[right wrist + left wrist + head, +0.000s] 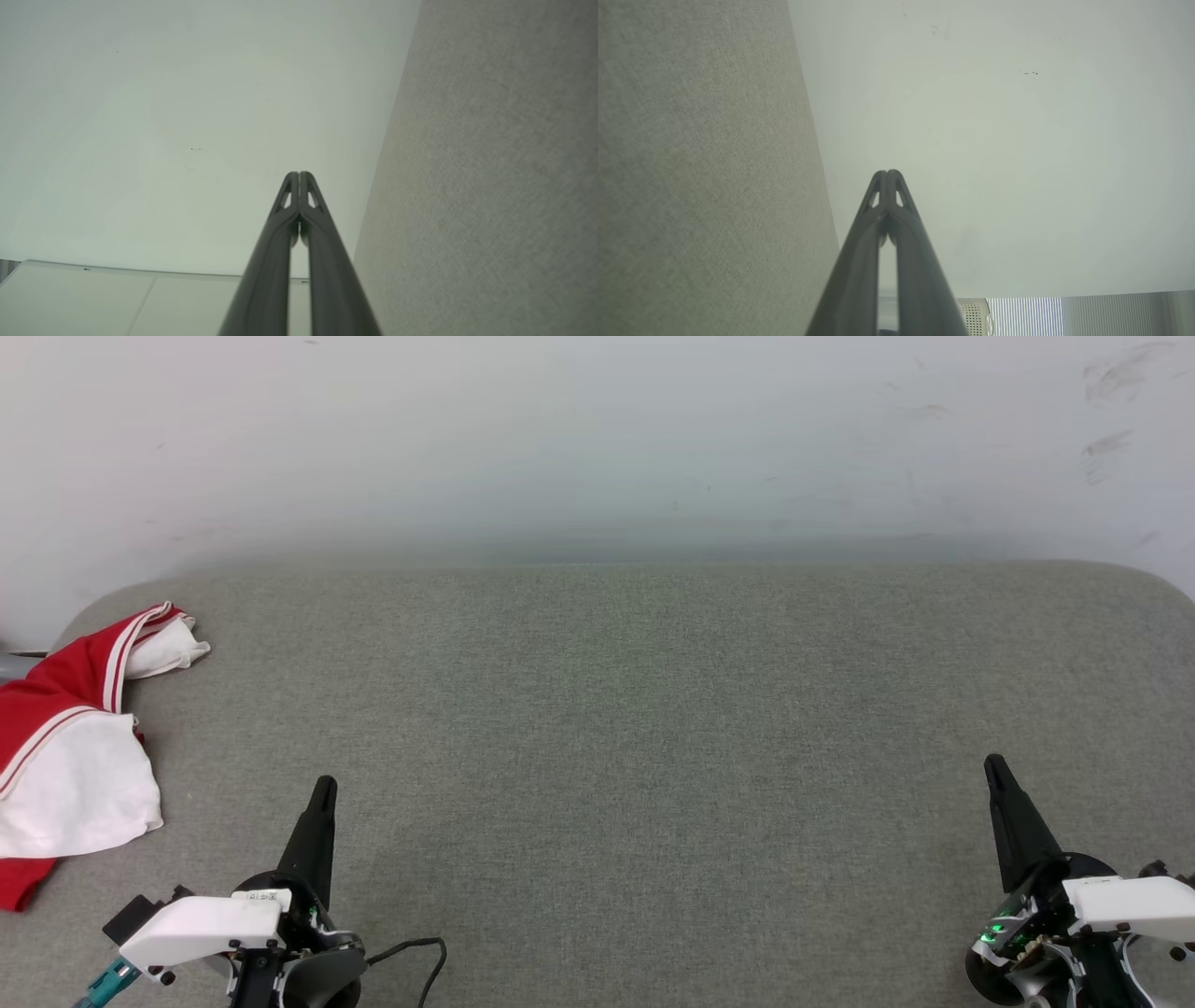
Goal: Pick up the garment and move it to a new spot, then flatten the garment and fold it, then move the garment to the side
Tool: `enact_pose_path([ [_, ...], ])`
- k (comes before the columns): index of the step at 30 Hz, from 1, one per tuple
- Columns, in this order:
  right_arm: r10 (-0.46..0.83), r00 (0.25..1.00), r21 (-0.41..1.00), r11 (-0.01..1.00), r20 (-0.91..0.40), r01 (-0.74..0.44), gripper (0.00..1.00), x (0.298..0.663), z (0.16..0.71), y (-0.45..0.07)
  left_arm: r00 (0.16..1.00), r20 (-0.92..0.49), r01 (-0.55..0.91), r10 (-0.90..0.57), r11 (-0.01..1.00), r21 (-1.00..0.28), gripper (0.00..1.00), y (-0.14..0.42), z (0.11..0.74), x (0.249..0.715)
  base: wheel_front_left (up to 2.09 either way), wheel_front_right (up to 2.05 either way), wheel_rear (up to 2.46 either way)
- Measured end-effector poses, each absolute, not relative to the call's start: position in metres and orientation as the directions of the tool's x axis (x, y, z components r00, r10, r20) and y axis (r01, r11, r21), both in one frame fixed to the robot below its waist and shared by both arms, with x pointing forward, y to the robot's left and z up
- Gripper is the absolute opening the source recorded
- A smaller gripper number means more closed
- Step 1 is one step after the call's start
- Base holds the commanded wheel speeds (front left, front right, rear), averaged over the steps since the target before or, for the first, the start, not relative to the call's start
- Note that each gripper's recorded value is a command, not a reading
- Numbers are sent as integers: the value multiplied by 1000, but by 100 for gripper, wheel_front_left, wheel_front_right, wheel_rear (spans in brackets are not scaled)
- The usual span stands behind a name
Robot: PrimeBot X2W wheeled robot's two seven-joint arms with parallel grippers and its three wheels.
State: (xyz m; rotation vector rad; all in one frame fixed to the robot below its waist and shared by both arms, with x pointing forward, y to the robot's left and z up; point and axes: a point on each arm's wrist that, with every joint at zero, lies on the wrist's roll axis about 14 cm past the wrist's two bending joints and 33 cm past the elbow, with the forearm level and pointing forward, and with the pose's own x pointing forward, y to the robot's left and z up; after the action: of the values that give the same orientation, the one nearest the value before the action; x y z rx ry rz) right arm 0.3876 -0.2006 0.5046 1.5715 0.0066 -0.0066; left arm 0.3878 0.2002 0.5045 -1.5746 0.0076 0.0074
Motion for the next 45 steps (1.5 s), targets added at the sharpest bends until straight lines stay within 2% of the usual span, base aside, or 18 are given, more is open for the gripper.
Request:
enact_pose_path([
  [45, 0, 1000, 1000, -1, -8, 8, 0, 388, 505, -201, 1000, -10, -10, 0, -4, -1000, 0, 200, 505, 388, 0, 0, 0],
])
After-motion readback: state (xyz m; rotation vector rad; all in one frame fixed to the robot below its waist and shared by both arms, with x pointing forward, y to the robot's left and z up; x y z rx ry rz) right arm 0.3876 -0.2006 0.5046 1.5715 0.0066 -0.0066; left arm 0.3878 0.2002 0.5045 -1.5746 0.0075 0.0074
